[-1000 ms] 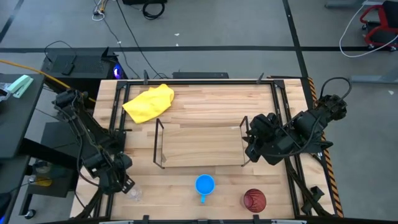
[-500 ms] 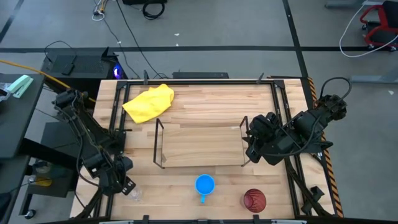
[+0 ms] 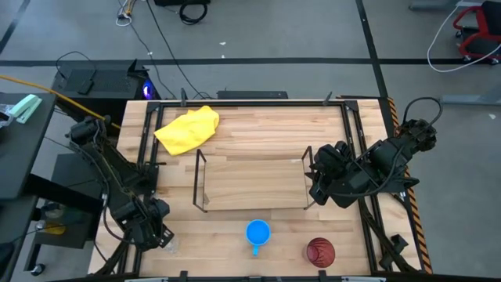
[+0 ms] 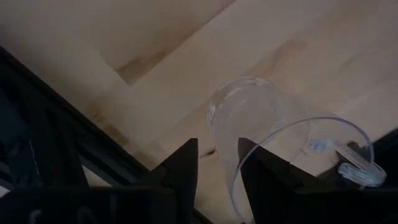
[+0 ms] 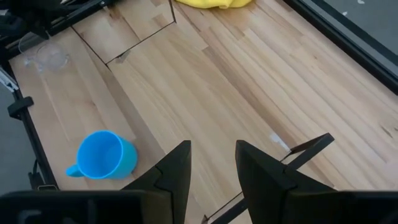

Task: Stack small to large cups/mugs on shelf
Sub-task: Put the transparent mug on the shelf

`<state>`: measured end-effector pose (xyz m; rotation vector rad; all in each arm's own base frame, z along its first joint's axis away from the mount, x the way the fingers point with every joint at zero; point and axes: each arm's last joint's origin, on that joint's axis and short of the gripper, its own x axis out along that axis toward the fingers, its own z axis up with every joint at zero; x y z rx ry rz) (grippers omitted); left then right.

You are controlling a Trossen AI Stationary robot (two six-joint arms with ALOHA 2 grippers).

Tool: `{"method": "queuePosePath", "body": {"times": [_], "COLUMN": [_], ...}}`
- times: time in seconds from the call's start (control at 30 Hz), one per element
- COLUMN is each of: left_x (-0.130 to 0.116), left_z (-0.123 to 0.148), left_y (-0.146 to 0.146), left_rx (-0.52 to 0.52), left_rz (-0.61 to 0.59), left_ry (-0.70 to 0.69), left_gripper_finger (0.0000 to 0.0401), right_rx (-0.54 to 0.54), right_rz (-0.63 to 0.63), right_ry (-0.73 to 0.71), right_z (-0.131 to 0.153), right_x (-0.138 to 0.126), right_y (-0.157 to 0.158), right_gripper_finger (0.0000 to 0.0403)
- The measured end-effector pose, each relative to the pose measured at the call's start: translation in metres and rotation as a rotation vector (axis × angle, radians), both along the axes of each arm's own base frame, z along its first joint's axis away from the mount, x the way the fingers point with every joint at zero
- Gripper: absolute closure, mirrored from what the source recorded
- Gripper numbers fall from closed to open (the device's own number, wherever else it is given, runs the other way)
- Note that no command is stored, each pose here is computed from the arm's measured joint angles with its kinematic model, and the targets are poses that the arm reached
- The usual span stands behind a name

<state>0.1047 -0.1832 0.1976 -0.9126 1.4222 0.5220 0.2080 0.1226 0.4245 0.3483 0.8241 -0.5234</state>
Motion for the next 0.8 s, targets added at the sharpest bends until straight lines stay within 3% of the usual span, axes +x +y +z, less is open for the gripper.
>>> {"method": "queuePosePath", "body": {"times": [0.4, 0.5, 0.63, 0.8], "left_x": [0.001, 0.002, 0.007, 0.018], "left_z": [0.0, 0.005, 0.027, 0.081], "left_y": [0.001, -0.001, -0.004, -0.001], "left_rx": [0.002, -0.018, -0.052, -0.06], "left_rz": [0.031, 0.012, -0.043, -0.119], "left_ry": [0.013, 0.009, -0.032, -0.083], "left_gripper_finger": [0.0388, 0.0389, 0.0392, 0.0391], "right_rx": [0.004, 0.004, -0.003, -0.017], "right_rz": [-0.004, -0.004, 0.0, 0.012], "right_ry": [-0.025, -0.025, -0.025, -0.02], "right_z": [0.001, 0.001, 0.001, 0.001], "right_x": [0.002, 0.002, 0.002, 0.002], "right_y": [0.001, 0.001, 0.001, 0.0], "right_gripper_finger": [0.027, 0.027, 0.027, 0.027]}}
